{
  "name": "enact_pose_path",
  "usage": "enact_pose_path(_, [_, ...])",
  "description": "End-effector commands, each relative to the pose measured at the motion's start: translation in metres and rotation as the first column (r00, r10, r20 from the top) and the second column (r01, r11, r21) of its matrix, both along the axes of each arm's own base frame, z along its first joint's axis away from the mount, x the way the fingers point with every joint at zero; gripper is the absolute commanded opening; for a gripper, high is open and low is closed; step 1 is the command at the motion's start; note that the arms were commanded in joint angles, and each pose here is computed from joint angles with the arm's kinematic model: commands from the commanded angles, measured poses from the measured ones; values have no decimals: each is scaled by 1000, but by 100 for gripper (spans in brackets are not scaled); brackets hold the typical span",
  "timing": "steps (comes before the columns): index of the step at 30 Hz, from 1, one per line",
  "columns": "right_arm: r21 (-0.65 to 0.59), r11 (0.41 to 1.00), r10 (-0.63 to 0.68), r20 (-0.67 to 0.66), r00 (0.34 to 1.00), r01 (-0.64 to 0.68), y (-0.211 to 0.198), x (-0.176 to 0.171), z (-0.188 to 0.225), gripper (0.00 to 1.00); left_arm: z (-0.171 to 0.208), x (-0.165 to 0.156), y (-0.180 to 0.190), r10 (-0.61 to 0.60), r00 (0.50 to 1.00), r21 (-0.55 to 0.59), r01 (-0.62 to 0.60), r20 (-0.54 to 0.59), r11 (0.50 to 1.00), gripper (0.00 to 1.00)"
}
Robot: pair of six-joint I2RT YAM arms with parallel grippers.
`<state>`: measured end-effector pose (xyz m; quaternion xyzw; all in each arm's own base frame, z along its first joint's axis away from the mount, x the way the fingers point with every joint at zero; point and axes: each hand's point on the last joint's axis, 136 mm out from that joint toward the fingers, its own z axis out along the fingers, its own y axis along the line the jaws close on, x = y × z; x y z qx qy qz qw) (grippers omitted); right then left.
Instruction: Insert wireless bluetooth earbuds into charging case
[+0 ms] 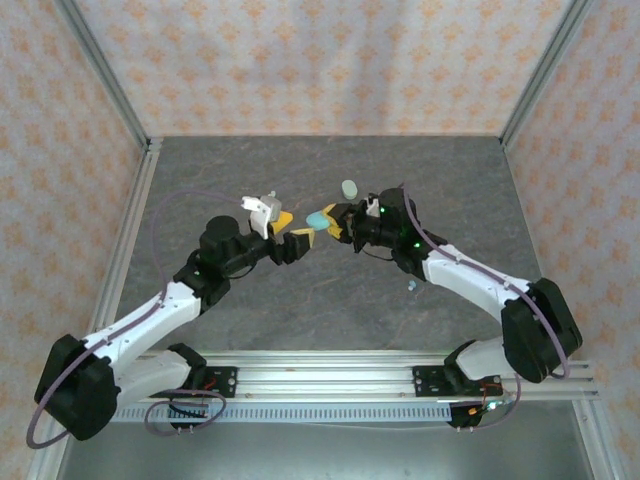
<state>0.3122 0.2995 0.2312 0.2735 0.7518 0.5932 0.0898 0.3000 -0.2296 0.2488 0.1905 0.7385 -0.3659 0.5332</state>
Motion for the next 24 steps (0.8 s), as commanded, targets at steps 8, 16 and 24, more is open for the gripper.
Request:
enact_pose_path(8, [160,985,42,123,991,-61,-5,-22,86,0,50,1,-35,-194,980,-114,198,46,973,70])
enact_pose_path(16, [149,985,69,139,988,-89,-8,-34,95,0,67,-7,-47,-293,953,-125,300,72,946,50])
enact_pose_path(24, [163,983,63,153,986,-88,-15,-44,101,0,77,-12,-47,-300,949,-134,312,101,941,47])
